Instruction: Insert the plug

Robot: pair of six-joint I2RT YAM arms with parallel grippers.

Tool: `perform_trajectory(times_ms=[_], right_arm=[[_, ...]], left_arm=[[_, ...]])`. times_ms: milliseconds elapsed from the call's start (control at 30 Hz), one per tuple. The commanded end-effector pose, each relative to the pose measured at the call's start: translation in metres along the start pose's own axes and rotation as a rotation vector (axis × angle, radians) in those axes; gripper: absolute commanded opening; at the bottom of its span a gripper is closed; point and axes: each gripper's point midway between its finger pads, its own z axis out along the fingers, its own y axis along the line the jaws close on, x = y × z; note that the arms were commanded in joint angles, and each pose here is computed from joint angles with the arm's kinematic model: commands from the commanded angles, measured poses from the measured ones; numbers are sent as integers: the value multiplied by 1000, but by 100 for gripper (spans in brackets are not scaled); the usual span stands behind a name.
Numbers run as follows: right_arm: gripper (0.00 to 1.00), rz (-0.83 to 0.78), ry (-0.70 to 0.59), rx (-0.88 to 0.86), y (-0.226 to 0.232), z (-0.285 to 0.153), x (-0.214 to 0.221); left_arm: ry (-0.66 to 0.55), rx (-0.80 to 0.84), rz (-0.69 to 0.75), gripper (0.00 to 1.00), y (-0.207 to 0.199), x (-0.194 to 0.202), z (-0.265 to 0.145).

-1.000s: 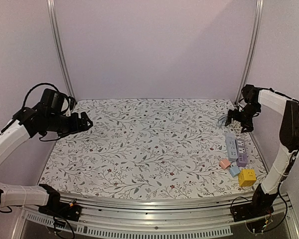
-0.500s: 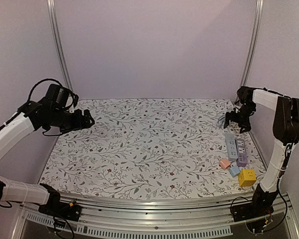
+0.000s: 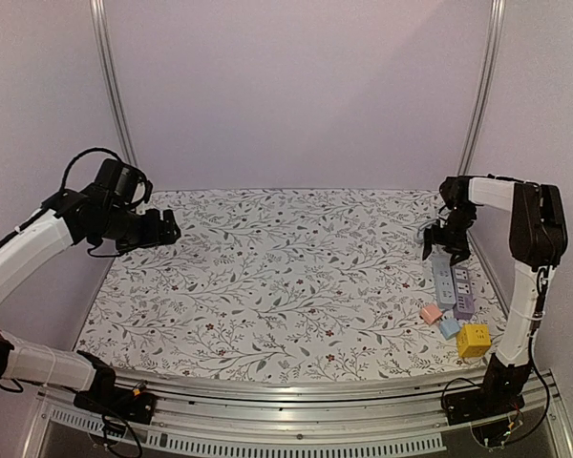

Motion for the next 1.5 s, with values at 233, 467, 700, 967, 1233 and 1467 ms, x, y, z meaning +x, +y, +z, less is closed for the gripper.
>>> perform_trajectory(times_ms=[233, 467, 700, 967, 1233, 1467], right_arm=[[72, -11, 62, 124, -14, 22, 4], [65, -32, 74, 168, -11, 30, 3], [57, -35, 97, 214, -15, 41, 6], [36, -38, 46, 219, -10, 25, -7], [23, -46, -45, 190, 2, 0, -36], [19, -43, -150, 99, 26, -44, -68]], left_arm=[[18, -40, 19, 93, 6, 9, 10], [24, -52, 34, 93, 9, 11, 13], [25, -61, 52, 93, 8, 7, 14], [21, -63, 67, 93, 6, 2, 13], [7, -48, 72, 92, 1, -7, 9], [-16, -37, 63, 92, 0, -13, 0]])
